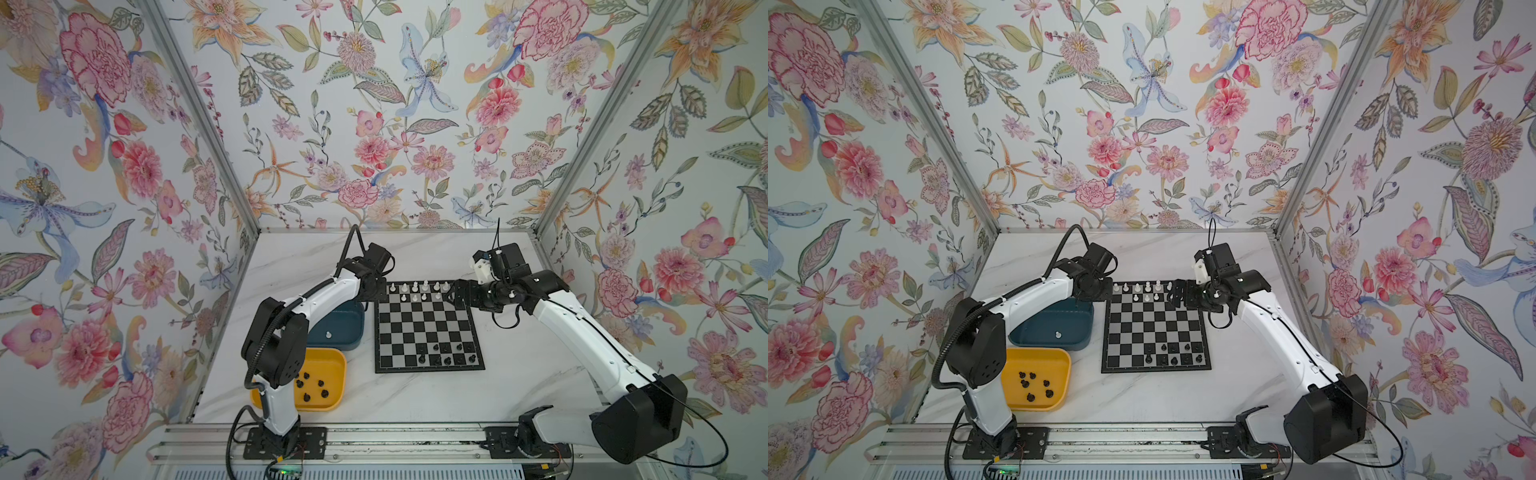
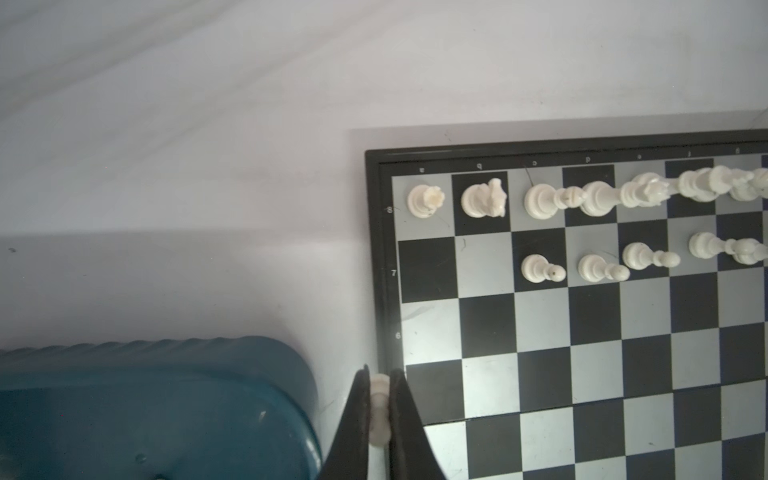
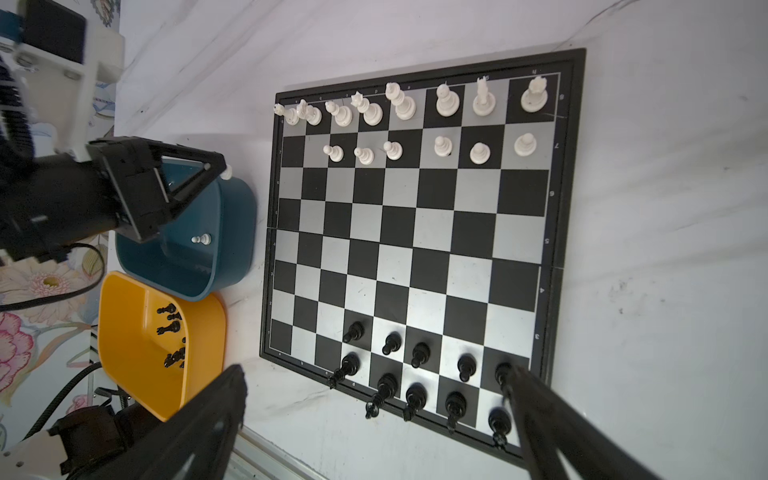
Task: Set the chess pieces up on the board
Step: 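Lift the white pawn and carry it with the left gripper to the board, then lower the pawn onto the second-row square and open the left gripper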
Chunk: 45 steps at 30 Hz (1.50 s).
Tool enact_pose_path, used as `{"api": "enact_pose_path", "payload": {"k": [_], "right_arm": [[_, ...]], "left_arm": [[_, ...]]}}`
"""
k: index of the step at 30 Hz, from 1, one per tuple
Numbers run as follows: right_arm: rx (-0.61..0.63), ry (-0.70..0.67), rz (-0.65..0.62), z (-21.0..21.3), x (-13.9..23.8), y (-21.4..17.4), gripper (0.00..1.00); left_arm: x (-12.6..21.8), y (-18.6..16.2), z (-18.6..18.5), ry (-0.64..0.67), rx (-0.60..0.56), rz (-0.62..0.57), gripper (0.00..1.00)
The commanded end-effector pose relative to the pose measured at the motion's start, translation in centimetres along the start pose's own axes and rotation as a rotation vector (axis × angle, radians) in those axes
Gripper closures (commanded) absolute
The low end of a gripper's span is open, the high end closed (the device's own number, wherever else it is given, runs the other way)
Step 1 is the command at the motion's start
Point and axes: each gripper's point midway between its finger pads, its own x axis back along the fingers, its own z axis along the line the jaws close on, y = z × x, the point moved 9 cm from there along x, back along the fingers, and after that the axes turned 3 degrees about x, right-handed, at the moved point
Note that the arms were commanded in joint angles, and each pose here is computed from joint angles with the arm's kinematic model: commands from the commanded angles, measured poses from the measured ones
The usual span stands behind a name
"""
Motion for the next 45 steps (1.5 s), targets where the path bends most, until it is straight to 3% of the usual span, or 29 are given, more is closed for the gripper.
{"api": "enact_pose_path", "payload": {"k": [1, 19, 38, 41, 45], "right_arm": [[0.008, 0.004, 0.009, -0.4, 0.7, -0.7, 0.01], [-0.025, -0.028, -0.002, -2.5, 2.7, -1.5, 0.01], [-0.06, -0.034, 0.012, -4.0, 2.7, -1.7, 0.01], [-0.06, -0.033, 0.017, -4.1, 2.5, -1.6, 0.01], [-0.064, -0.031, 0.022, -4.2, 2.4, -1.5, 0.01]], "left_arm": [[-0.6, 0.3, -2.3, -0.05, 0.002, -0.002, 0.92], [-5.4, 1.1, -5.7, -0.059, -0.05, 0.011, 0.91], [-6.4, 1.0, -5.7, -0.012, -0.072, 0.054, 0.91], [-6.4, 1.0, -5.7, -0.011, -0.072, 0.057, 0.87], [-6.2, 1.0, -5.7, -0.013, -0.073, 0.058, 0.71]]}}
